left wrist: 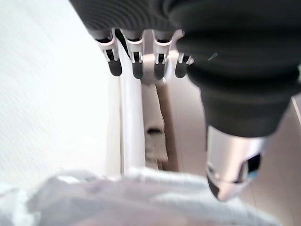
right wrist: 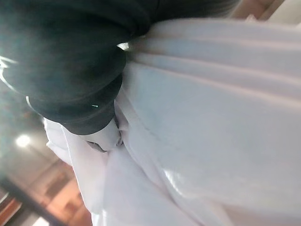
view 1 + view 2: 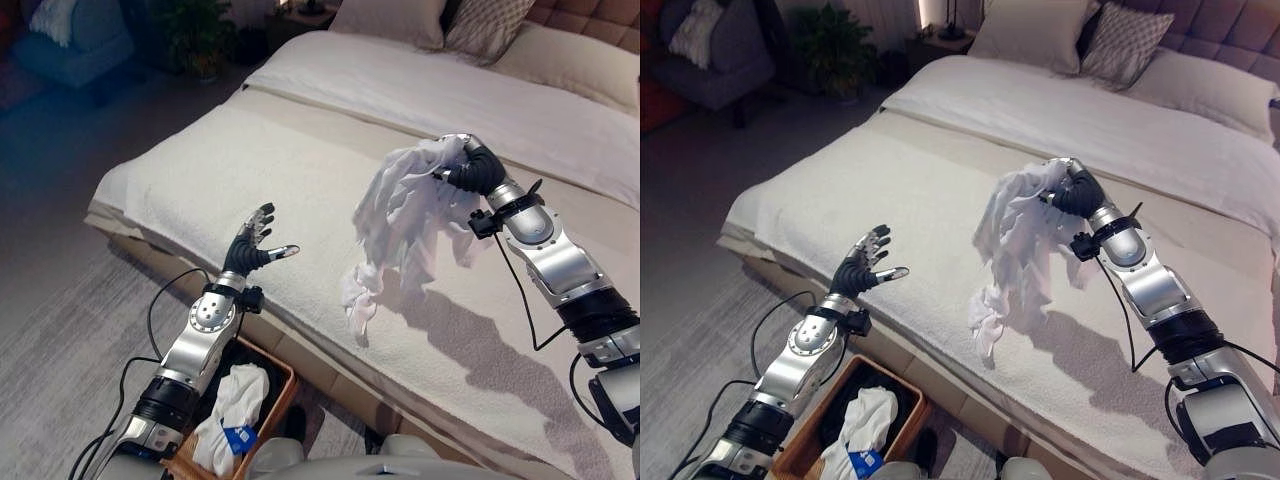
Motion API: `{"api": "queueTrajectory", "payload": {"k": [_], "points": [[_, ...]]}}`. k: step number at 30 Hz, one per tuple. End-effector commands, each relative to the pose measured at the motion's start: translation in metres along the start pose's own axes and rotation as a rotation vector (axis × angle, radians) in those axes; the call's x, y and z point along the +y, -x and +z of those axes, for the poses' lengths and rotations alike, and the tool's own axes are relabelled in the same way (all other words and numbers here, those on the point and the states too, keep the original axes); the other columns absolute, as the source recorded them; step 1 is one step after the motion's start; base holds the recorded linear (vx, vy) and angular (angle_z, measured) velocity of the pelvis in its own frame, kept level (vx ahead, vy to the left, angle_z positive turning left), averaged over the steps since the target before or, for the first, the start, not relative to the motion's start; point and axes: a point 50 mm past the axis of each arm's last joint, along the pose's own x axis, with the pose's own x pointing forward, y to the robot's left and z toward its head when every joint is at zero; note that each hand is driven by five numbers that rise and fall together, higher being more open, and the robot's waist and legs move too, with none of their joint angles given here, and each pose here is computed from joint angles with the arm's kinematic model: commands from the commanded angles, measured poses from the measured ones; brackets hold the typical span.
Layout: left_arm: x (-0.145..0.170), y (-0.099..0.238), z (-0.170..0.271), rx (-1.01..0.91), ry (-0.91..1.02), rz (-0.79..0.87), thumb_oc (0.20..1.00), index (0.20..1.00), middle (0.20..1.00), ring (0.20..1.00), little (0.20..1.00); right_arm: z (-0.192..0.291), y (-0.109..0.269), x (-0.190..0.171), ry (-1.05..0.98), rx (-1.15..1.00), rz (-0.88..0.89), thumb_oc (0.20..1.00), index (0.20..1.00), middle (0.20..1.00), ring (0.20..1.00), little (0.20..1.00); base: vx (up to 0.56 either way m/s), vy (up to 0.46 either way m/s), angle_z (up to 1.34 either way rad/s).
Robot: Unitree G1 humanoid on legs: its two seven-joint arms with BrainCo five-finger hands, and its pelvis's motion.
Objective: Pick up clothes into the bucket
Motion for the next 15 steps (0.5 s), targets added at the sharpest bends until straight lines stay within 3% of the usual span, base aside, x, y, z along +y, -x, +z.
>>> {"api": "queueTrajectory", "payload": {"k": [1,8,15], "points": [[-0.005,-0.004,0.015,-0.055,-0.047,-0.120,1.000,1.000,1.000,1.000,1.000,0.035,-0.003,0.001,-0.007,-0.168,0.092,0.200,0.200,0.200,0.200,0.200,0.02,-0.002,-0.20],[-0.049,-0.024,0.029,-0.085,-0.002,-0.295,1.000,1.000,1.000,1.000,1.000,0.083,0.002,0.036,-0.087,-0.366,0.329,0.200,0.200,0.200,0.200,0.200,-0.01,-0.007,-0.15],[-0.084,-0.030,0.023,-0.028,0.057,-0.416,1.000,1.000,1.000,1.000,1.000,0.121,0.008,0.052,-0.185,-0.544,0.411,0.200,0.200,0.200,0.200,0.200,0.00,0.005,-0.21]]}}
